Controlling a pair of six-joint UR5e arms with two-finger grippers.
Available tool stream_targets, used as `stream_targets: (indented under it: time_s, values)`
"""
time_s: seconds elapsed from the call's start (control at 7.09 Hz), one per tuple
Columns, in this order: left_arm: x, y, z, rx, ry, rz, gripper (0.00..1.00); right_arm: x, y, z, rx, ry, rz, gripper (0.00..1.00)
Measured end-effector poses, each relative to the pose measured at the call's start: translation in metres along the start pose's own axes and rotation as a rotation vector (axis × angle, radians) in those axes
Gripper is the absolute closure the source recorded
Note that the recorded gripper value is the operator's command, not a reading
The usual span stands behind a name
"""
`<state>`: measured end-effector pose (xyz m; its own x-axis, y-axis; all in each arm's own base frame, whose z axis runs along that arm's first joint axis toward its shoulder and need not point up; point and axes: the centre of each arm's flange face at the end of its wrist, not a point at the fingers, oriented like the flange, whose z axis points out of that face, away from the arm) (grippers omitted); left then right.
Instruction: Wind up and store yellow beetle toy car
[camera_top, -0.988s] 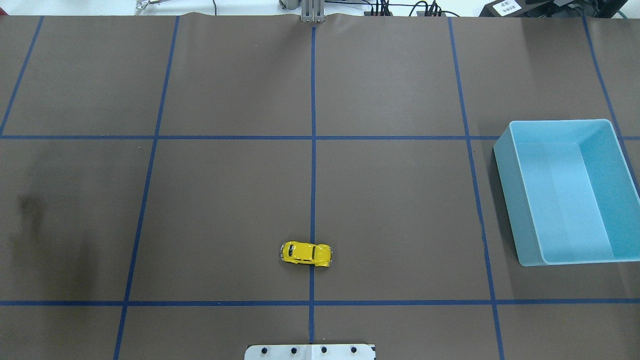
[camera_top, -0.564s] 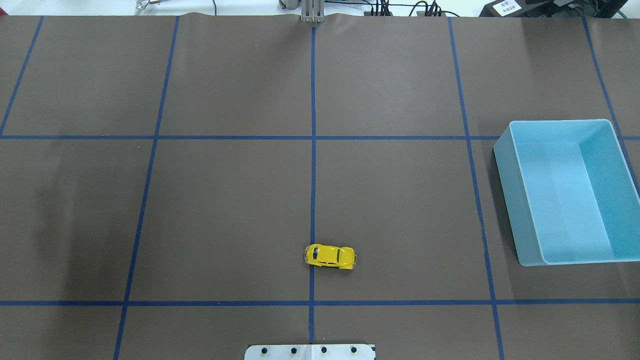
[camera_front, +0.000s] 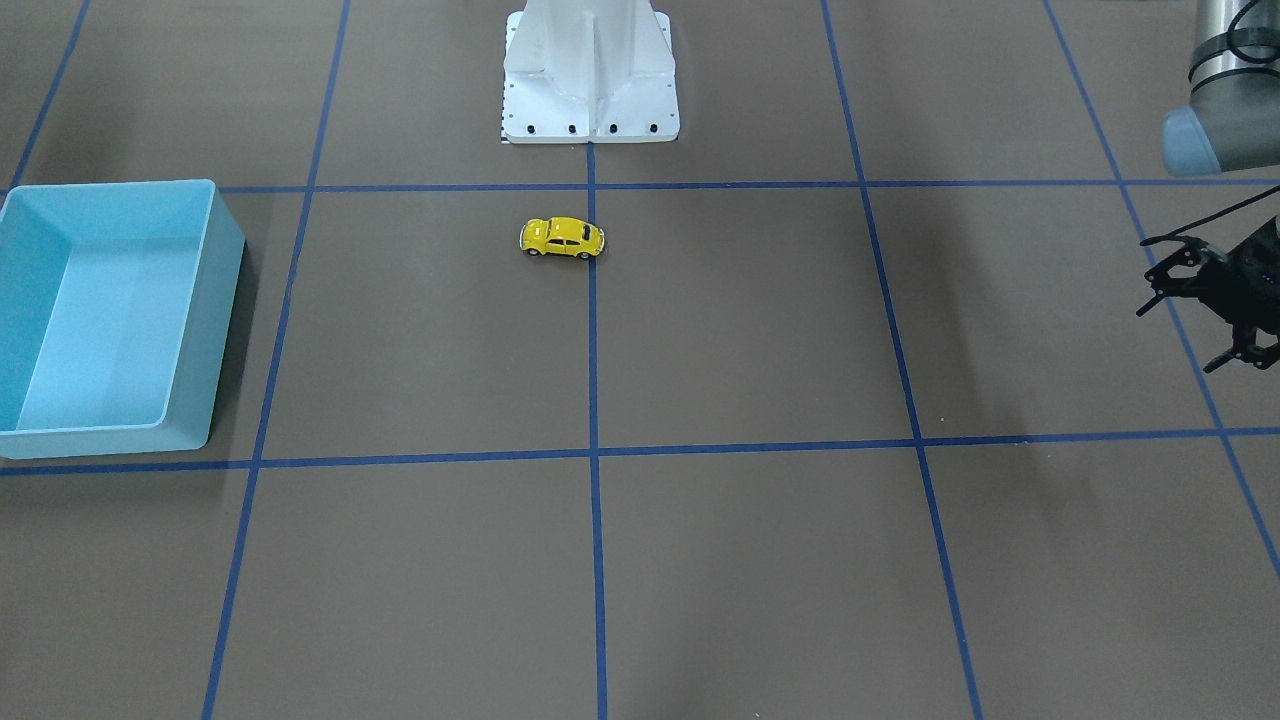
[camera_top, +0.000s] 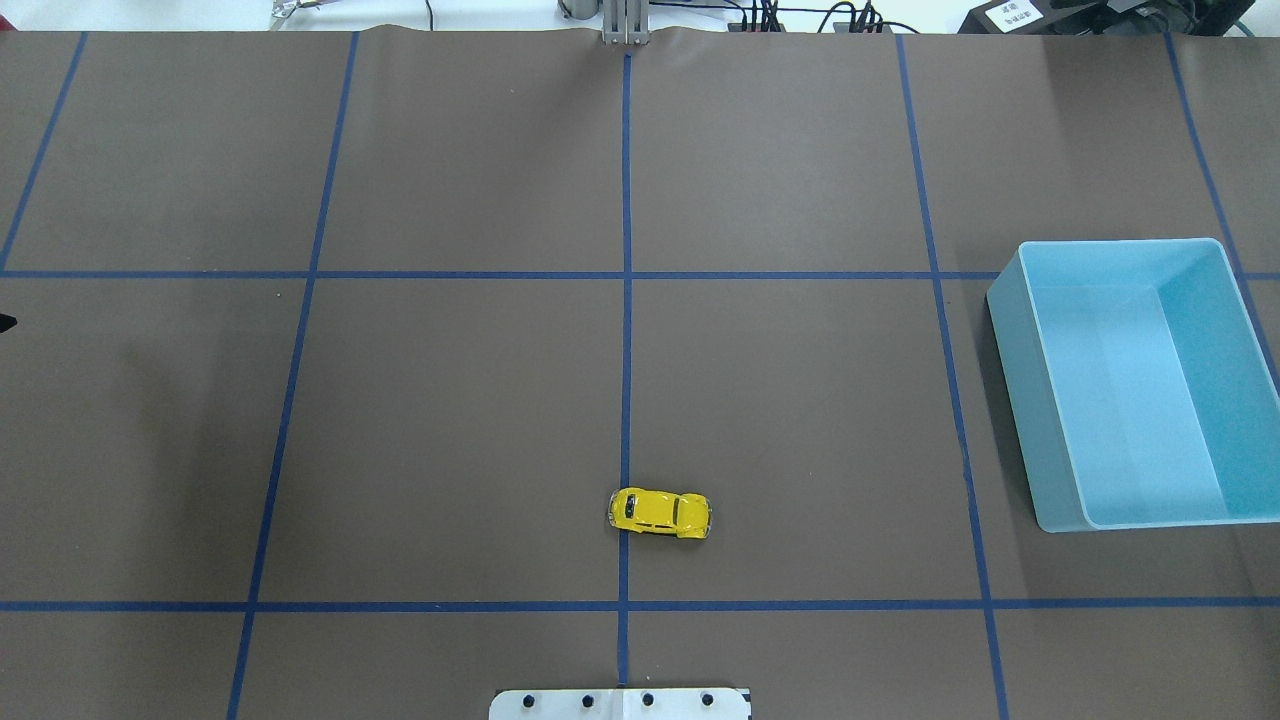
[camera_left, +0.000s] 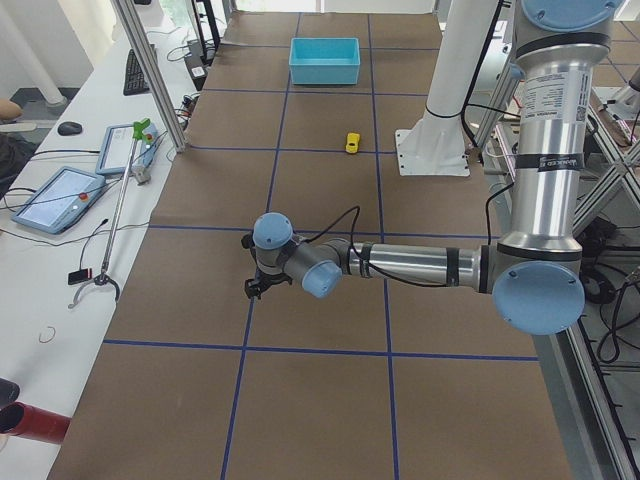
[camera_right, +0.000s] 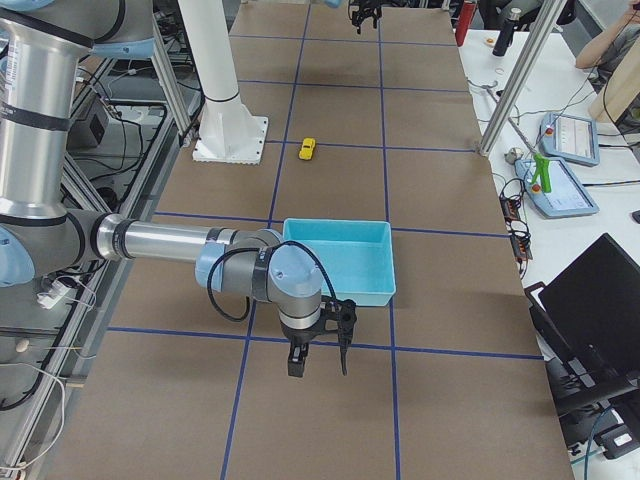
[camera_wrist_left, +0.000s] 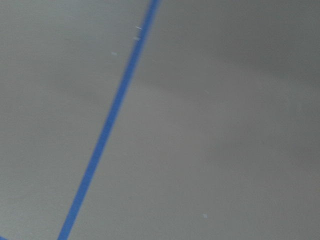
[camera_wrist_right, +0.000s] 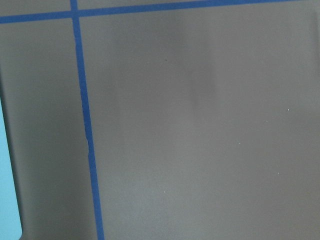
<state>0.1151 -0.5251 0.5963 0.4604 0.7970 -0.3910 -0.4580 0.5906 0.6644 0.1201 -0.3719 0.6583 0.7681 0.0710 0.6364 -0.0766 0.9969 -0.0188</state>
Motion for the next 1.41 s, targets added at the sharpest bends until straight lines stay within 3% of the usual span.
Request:
stream_targets:
  time_s: [0.28, 0.56, 0.85, 0.99, 1.27, 1.41]
  values:
    - [-0.021, -0.023, -0.018, -0.035, -0.038, -0.136, 0.0, -0.032, -0.034, -0.017, 0.079, -0.01, -0.111, 0.0]
    - [-0.055, -0.008, -0.055, -0.039, -0.081, -0.37, 0.0, -0.096, -0.078, -0.033, 0.137, -0.024, -0.265, 0.0]
    - [-0.08, 0.026, -0.088, -0.048, -0.031, -0.642, 0.0, -0.158, -0.109, -0.04, 0.16, -0.022, -0.385, 0.0]
    - [-0.087, 0.041, -0.098, -0.065, -0.002, -0.732, 0.0, -0.205, -0.129, -0.038, 0.153, -0.013, -0.463, 0.0]
    - [-0.081, 0.068, -0.102, -0.084, 0.021, -0.808, 0.0, -0.274, -0.151, -0.056, 0.17, -0.036, -0.561, 0.0]
    - [-0.073, 0.084, -0.1, -0.092, 0.031, -0.847, 0.0, -0.31, -0.15, -0.063, 0.178, -0.076, -0.628, 0.0]
